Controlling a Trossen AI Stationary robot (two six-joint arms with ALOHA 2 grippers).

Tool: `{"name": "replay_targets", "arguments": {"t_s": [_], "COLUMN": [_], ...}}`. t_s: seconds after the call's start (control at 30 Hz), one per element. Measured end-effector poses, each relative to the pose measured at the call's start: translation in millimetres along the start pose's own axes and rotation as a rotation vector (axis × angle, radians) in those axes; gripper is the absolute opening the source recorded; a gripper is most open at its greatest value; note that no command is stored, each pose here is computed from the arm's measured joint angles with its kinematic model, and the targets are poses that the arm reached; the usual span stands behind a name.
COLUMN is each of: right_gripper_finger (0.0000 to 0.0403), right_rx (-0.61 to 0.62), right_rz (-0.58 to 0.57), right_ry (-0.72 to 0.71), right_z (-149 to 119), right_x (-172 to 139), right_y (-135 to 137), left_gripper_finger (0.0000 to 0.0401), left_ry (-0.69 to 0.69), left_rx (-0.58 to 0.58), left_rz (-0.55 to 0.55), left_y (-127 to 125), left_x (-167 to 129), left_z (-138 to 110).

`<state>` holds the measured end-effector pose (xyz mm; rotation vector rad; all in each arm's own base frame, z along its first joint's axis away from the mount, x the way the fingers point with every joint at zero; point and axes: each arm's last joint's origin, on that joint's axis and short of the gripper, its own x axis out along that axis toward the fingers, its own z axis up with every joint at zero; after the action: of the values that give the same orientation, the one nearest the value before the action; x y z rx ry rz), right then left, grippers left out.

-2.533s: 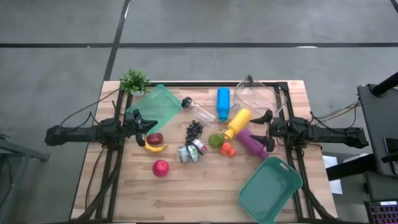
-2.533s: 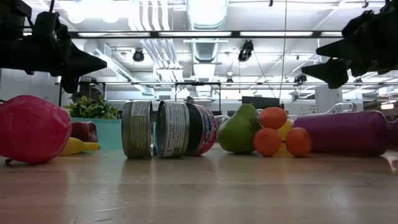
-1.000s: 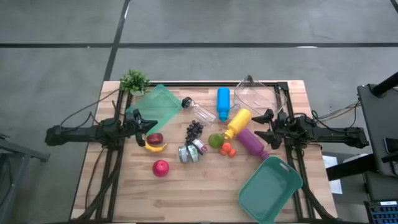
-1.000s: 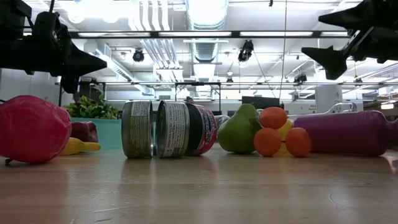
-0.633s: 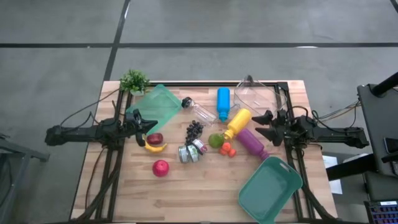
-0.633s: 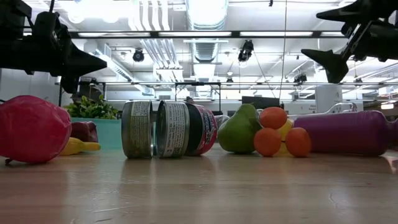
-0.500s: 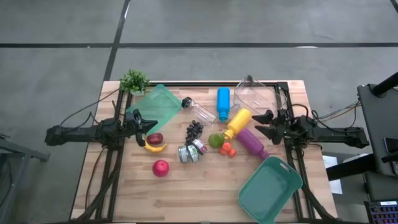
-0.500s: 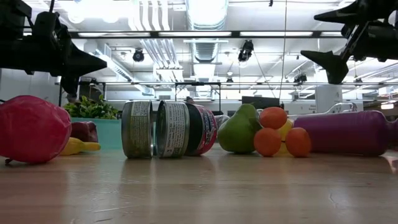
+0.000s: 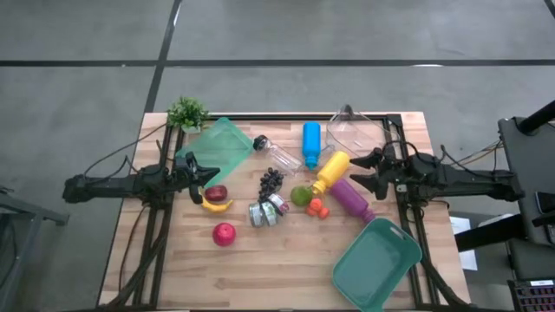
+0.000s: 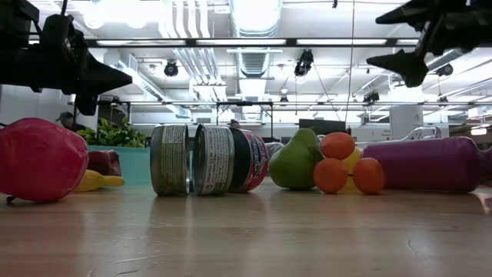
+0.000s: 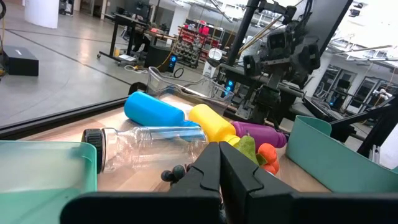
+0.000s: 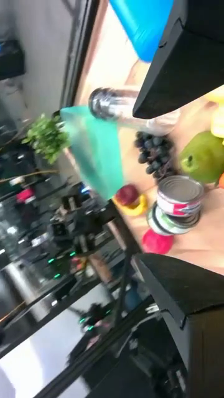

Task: Pick & Place Food Item
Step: Put the transparent water bottle into the transparent bin

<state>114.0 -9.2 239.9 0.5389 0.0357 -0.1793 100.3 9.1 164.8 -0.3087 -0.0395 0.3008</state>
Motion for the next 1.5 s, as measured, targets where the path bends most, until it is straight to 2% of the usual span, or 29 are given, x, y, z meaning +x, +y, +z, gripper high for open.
{"name": "replay_targets", "arguments": {"t_s": [0.2, 0.43, 0.93, 1.17, 1.5], "right_gripper_finger": [0.0368, 0.0368, 0.0368, 0.0368, 0.0368], "right_rx": [-0.059, -0.093, -0.090, -0.039, -0.031], "right_rz": [-0.050, -0.082, -0.095, -0.115, -0.137], "right_ry": [0.045, 0.094, 0.106, 0.094, 0.082], "right_z": [28, 40, 43, 44, 47], "right_x": [8, 22, 29, 30, 30], "right_y": [17, 26, 29, 26, 22], "left_gripper_finger": [0.0001, 0.0001, 0.0001, 0.0001, 0.0001], "left_ry": [0.000, 0.000, 0.000, 0.000, 0.000], "left_rx": [0.000, 0.000, 0.000, 0.000, 0.000], "left_rz": [-0.001, 0.000, 0.000, 0.000, 0.000], "left_y": [0, 0, 0, 0, 0], "left_x": [0, 0, 0, 0, 0], "left_z": [0, 0, 0, 0, 0]}}
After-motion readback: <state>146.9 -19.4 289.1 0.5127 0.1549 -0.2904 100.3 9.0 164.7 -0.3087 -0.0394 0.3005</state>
